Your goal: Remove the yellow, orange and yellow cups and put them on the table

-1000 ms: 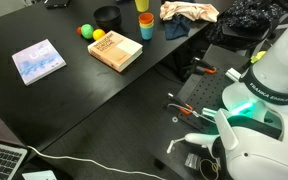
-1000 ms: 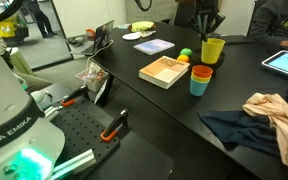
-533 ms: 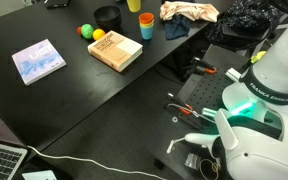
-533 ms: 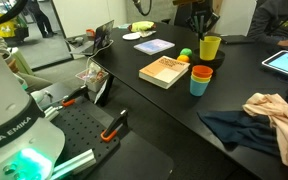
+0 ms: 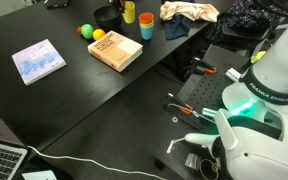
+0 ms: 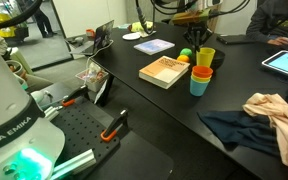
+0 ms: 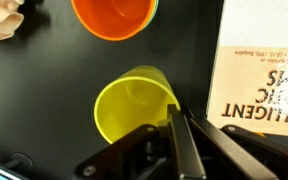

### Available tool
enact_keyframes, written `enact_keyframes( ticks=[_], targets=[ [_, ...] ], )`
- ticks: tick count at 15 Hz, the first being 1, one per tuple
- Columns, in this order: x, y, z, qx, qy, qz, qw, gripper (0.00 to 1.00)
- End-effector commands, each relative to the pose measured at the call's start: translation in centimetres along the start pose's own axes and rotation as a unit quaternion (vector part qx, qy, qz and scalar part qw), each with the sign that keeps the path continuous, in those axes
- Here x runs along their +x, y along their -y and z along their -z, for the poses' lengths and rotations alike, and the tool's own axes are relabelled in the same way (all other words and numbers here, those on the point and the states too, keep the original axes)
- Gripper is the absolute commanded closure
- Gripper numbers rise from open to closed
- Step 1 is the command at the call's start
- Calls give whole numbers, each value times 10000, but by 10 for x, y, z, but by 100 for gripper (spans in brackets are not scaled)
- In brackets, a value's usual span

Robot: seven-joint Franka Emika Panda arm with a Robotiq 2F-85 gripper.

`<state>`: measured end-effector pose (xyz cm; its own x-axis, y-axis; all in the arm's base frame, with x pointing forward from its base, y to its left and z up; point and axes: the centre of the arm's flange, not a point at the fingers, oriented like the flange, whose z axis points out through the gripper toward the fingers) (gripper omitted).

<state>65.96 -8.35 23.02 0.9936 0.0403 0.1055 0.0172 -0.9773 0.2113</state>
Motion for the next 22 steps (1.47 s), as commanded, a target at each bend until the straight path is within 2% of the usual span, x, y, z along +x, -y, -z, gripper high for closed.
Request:
enact_keyframes(
  ticks=[1, 5, 11, 12, 13, 14, 19, 22],
  targets=[
    [9, -1, -26, 95, -12, 110, 9999, 96],
    [1, 5, -50, 273, -19, 125, 9995, 96],
    [-5, 6, -65, 309, 15, 139, 9994, 96],
    [-5, 6, -65, 328, 30, 152, 9993, 70],
    [-5, 5, -64, 301, 39, 155, 9994, 70],
    [-5, 5, -62, 318, 49, 148, 9994, 66],
    [2, -11, -31, 198, 230, -109, 9995, 27],
    [-9, -26, -7, 183, 663, -512, 9963, 5]
  ],
)
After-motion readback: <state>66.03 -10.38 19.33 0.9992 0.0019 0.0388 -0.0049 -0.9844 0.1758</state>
